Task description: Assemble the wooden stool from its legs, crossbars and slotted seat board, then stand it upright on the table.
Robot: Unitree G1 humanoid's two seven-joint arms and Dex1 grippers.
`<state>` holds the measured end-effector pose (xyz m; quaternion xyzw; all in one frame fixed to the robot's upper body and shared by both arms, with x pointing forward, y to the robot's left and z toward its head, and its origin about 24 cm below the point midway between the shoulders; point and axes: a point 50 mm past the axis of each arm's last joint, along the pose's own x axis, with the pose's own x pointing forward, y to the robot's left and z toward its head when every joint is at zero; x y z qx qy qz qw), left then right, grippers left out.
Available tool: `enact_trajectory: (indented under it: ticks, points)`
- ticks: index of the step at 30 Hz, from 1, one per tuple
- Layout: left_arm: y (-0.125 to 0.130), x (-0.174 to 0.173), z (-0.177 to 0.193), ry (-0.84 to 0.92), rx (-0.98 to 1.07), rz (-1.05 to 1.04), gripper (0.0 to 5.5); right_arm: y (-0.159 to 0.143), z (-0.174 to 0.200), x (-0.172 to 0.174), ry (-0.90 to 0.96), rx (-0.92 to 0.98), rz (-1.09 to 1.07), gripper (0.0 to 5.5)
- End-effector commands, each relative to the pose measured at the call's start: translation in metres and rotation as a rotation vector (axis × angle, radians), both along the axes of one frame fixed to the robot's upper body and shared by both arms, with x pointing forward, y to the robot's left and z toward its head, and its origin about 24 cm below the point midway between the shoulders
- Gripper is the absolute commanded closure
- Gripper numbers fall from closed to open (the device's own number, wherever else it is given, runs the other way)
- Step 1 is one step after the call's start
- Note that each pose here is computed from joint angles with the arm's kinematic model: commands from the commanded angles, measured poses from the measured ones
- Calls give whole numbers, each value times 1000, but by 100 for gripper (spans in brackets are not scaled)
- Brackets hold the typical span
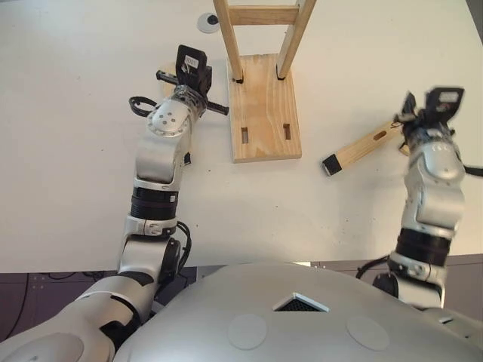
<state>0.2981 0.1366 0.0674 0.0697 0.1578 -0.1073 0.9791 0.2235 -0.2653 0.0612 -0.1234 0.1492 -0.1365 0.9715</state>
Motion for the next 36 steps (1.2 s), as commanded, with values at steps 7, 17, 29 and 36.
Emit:
enact_trajectory:
  ticks: [7, 17, 29, 36]
  points:
    - [-2, -3, -6, -5, 15, 14, 550, -21, -31, -22, 201, 27, -109, 308]
    - [0, -3, -7, -7, 12, 32, 550, -18, -87, -56, 508, 293, -208, 377]
    - [1, -2, -3, -21, 4, 47, 550, -35, -72, -39, 407, 203, -180, 544]
    - [0, 1, 2, -43, 10, 37, 550, -13, 5, 25, -31, 86, 8, 549]
